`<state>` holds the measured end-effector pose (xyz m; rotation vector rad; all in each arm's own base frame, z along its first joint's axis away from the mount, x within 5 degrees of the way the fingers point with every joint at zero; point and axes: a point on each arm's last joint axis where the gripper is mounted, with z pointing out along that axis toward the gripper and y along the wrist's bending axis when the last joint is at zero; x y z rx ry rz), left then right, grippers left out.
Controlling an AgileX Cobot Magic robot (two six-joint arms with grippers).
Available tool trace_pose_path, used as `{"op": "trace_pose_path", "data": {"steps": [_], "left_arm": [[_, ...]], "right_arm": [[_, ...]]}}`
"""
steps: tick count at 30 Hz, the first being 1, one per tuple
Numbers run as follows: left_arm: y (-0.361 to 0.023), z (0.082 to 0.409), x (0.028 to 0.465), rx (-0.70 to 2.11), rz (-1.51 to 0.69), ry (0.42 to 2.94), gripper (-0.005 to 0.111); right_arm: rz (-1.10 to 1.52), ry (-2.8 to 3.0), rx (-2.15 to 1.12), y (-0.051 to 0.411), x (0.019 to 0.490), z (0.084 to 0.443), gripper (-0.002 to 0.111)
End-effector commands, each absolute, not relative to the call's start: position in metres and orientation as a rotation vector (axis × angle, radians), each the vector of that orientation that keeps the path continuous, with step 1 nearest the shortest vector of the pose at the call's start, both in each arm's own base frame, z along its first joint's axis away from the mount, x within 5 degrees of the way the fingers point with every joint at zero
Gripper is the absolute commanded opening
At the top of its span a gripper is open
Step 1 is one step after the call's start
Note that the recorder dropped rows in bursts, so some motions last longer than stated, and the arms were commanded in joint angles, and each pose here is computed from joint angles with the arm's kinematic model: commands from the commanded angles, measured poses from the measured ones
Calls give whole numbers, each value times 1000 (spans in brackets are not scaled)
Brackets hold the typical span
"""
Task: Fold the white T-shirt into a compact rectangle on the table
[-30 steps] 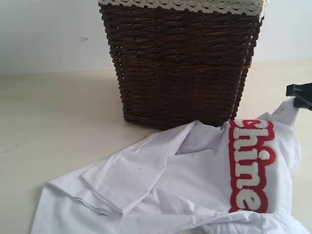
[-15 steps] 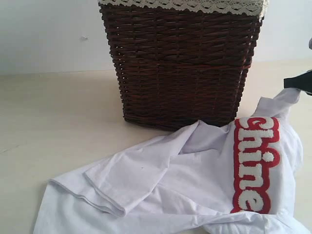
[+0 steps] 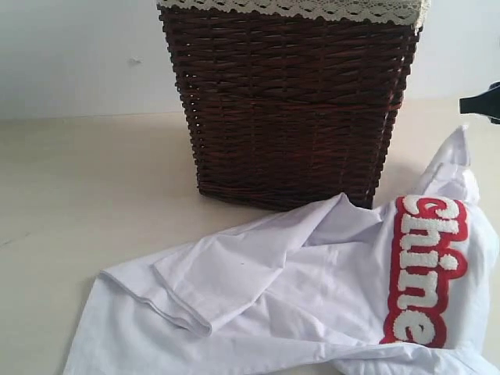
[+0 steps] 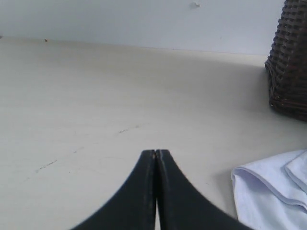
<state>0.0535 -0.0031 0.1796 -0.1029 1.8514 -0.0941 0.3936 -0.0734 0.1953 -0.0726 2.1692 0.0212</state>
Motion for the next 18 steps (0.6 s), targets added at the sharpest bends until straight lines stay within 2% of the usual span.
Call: {"op": "trace_pose_path", "data": {"steps": [1,2,4,6,8,10,11,14,18], "left_arm": [[-3,181,53,-101,-102,1839,0],[-3,181,53,-101,-102,1839,0],[-3,181,53,-101,-102,1839,0],[-3,181,53,-101,-102,1839,0],[-3,181,53,-101,-102,1839,0],[-3,181,53,-101,-102,1839,0],[-3,181,53,-101,-102,1839,0],[-3,181,53,-101,-102,1839,0],[-3,181,53,-101,-102,1839,0]], "right_arm": [[-14,2122,-42,-77,390,216,62],[-23,2111,-41,-77,389,222,65],[-66,2062,-80,-75,376,246,64],[-74,2051,-573,-50,341,256,60],[194,2170,-840,-24,295,248,59],[644,2218,-1197,5,236,227,59],[729,2197,-1380,12,215,217,59],[688,2240,-1575,26,184,183,59],[571,2266,-1603,35,184,160,59]]}}
